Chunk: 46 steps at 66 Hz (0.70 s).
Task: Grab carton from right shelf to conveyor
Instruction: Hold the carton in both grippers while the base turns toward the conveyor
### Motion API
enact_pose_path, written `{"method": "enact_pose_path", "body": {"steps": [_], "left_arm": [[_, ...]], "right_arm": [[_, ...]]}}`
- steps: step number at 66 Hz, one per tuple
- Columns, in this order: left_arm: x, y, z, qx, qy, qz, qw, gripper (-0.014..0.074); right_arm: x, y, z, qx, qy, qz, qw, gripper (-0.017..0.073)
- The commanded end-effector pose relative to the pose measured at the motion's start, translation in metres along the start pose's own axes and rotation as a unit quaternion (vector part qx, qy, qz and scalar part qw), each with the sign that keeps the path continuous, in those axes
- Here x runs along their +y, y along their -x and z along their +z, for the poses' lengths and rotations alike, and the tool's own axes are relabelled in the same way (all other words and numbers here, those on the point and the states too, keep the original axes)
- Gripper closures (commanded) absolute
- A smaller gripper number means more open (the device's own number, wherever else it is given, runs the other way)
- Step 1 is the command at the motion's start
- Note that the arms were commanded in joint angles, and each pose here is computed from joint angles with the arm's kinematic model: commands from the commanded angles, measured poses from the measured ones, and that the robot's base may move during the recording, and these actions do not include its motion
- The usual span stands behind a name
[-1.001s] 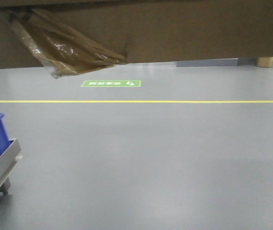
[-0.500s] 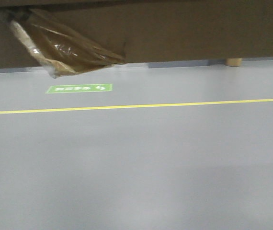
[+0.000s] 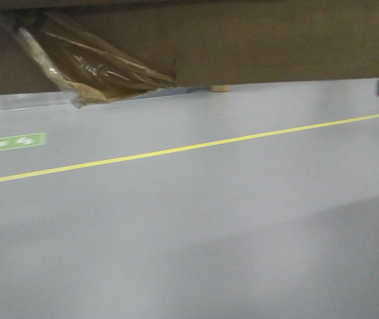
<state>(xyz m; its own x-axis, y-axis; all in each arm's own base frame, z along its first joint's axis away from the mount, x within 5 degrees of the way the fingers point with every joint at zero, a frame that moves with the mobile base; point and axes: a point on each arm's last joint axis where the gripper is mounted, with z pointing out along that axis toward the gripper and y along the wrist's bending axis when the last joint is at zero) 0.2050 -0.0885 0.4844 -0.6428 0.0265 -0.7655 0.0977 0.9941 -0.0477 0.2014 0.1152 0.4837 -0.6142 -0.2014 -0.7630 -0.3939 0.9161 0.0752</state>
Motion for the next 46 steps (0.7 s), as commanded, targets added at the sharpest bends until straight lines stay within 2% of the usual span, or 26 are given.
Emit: {"method": "enact_pose_path", "body": {"steps": [1,19,46], "left_arm": [[-0.0044,0.0018,-0.0054,-0.017,-0.026,0.001,1.0,0.061],[-0.0041,0.0019,-0.0054,-0.017,-0.024,0.001,1.0,0.061],[-0.0023,0.0027,-0.0053,-0.022,-0.014,0.005,1.0,0.061]], "right_arm": [[0.0008,0.0068,-0.0054,-0.044,0.005,-0.006,0.999,0.0627],[0.0017,0.012,-0.006,-0.073,0.01,-0.006,0.997,0.0627],[0.0018,0.0124,-0.006,-0.075,0.01,-0.006,0.997,0.0627]]}}
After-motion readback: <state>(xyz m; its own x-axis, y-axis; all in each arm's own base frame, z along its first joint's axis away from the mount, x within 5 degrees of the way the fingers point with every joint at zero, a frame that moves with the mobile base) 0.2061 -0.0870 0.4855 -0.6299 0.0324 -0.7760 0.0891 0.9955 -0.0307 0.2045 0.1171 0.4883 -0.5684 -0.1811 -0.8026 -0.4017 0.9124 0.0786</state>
